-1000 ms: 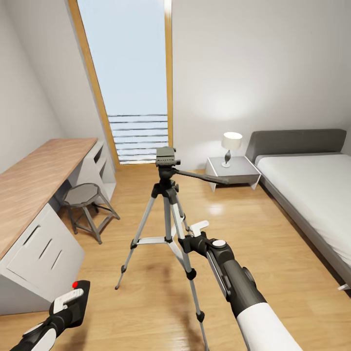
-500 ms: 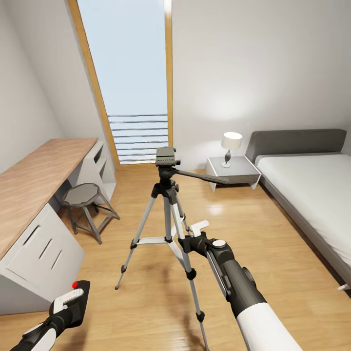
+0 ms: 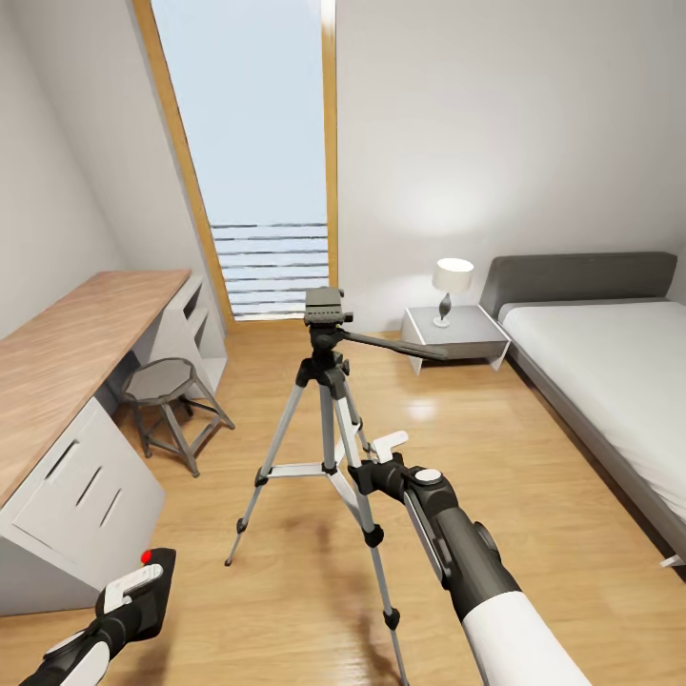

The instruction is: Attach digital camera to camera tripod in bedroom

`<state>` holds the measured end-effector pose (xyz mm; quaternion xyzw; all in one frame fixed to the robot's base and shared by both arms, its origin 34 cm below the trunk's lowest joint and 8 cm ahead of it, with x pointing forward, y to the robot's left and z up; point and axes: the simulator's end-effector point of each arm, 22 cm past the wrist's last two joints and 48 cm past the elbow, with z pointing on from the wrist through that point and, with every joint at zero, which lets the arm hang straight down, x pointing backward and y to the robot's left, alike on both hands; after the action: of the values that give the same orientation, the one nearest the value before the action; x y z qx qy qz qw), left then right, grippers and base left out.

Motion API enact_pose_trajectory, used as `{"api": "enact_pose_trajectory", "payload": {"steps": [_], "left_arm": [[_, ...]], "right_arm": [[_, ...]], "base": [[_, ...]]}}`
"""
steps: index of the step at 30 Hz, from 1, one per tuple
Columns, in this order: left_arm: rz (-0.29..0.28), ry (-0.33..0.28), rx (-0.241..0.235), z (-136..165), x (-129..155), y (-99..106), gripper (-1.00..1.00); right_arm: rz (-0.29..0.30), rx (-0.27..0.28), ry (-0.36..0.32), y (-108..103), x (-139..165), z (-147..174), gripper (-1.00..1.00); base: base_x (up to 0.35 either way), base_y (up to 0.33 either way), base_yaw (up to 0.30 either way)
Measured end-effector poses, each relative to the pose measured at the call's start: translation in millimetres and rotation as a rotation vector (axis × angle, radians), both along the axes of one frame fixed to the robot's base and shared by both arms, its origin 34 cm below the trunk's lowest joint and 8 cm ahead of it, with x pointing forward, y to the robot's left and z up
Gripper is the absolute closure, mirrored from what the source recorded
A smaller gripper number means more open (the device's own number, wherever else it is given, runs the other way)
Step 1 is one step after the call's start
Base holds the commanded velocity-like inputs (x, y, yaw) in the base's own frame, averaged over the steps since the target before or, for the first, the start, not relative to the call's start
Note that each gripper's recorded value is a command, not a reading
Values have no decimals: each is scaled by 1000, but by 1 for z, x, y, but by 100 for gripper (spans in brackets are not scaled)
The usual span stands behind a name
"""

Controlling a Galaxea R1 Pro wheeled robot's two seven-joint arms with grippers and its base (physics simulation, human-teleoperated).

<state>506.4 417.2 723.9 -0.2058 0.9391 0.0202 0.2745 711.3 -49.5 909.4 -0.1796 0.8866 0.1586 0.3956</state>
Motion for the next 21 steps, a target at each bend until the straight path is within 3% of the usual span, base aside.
{"api": "enact_pose_trajectory", "payload": {"steps": [21], "left_arm": [[-30, -18, 3, 16, 16, 4, 100]], "right_arm": [[0, 0, 0, 0, 0, 0, 100]], "base": [[0, 0, 0]]}}
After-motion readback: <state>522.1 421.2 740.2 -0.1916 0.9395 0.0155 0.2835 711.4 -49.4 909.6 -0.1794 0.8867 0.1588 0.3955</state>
